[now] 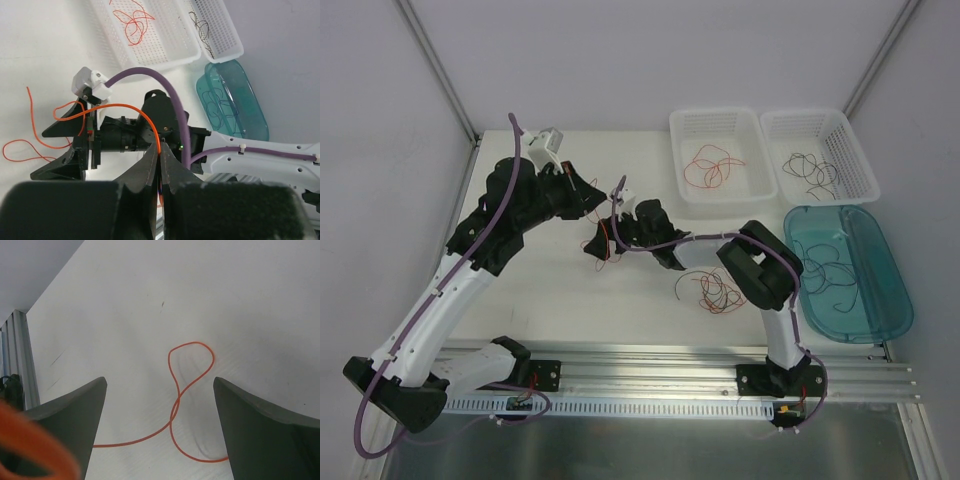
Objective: Untangle the cables
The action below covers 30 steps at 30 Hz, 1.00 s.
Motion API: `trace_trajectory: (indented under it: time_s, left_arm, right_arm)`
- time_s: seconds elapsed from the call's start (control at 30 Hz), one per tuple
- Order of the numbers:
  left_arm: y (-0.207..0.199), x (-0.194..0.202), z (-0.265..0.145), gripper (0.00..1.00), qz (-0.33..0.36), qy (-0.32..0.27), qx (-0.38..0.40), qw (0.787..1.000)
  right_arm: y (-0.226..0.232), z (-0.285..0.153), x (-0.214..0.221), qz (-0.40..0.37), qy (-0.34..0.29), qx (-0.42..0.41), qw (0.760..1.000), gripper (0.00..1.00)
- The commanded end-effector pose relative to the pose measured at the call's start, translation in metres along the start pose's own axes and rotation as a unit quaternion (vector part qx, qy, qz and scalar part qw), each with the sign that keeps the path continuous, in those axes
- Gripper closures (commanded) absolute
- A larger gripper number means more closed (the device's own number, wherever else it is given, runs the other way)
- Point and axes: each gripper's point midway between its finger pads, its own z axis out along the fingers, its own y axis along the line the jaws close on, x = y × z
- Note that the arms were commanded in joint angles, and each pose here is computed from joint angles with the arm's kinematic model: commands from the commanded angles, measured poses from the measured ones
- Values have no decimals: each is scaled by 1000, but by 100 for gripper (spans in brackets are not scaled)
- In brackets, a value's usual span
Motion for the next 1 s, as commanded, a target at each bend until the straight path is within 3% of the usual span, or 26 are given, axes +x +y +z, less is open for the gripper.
trace_trajectory:
  time_s: [0.0, 0.23, 0.43, 0.53, 0.77, 0.97]
  left_arm:
    - [-12, -2, -5, 100, -3, -9, 26, 1000]
    - [1, 16, 1, 100, -10, 7, 10, 1000]
    - [10, 24, 2, 100, -14, 8, 0, 1000]
    - [15, 28, 0, 100, -14, 6, -7, 1000]
    - [33, 37, -11, 100, -11, -10, -34, 999]
    - [55, 35, -24, 100, 0, -51, -78, 996]
  right_arm:
    - [12, 13, -3, 8, -1, -25, 1000, 8]
    - [1, 9, 37, -6, 69, 40, 997, 23]
    - [4, 13, 55, -7, 103, 39, 994, 37]
    - [5, 15, 64, -10, 119, 43, 992, 50]
    - [2, 0, 71, -15, 122, 57, 991, 99]
    - [5, -46, 40, -21, 90, 70, 993, 99]
